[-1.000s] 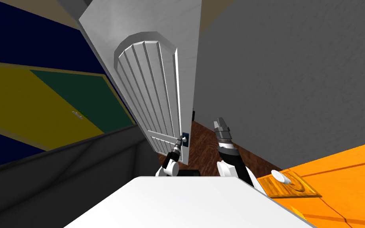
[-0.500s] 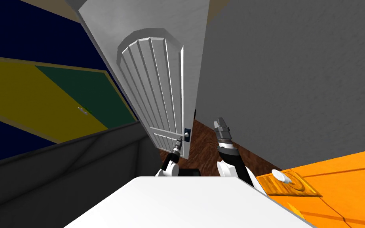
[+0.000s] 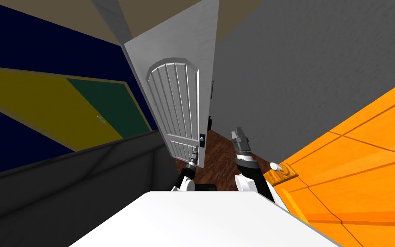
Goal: Push the door open
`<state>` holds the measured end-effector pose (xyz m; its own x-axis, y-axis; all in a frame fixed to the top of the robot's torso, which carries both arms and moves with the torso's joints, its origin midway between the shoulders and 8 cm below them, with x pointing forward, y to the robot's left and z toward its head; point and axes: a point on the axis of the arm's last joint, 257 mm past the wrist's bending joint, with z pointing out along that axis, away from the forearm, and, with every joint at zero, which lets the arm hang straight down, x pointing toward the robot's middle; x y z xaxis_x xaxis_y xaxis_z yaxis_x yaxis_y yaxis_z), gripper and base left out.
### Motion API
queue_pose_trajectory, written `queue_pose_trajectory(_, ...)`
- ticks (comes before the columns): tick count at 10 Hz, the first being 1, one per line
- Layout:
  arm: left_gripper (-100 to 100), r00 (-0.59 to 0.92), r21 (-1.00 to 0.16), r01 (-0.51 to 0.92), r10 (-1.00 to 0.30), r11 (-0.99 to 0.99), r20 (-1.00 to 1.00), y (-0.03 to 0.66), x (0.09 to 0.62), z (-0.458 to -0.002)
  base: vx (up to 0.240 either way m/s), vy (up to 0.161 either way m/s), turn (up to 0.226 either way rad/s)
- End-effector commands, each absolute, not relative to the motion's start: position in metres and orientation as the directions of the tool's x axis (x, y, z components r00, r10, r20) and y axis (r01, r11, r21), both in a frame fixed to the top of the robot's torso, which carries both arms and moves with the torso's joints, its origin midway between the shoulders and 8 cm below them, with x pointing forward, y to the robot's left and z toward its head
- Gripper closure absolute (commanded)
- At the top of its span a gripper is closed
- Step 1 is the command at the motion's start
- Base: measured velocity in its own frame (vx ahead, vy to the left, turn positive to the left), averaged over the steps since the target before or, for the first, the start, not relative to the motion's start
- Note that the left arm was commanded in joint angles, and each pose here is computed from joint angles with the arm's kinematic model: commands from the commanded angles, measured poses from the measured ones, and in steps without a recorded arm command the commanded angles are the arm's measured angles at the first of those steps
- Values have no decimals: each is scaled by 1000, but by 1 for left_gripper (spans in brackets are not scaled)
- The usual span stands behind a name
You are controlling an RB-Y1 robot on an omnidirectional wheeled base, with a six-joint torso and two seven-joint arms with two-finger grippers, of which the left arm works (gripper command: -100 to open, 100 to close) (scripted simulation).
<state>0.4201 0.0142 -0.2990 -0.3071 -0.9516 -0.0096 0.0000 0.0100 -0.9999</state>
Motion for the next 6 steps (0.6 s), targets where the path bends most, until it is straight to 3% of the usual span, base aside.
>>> queue_pose_trajectory(1, -100, -304, -1000, 3, -952, 18, -18, 18, 424, -300, 77, -49, -39)
queue_pose_trajectory(6, -100, -294, -1000, 12, -956, 21, -23, 21, 435, -299, 192, -77, -21)
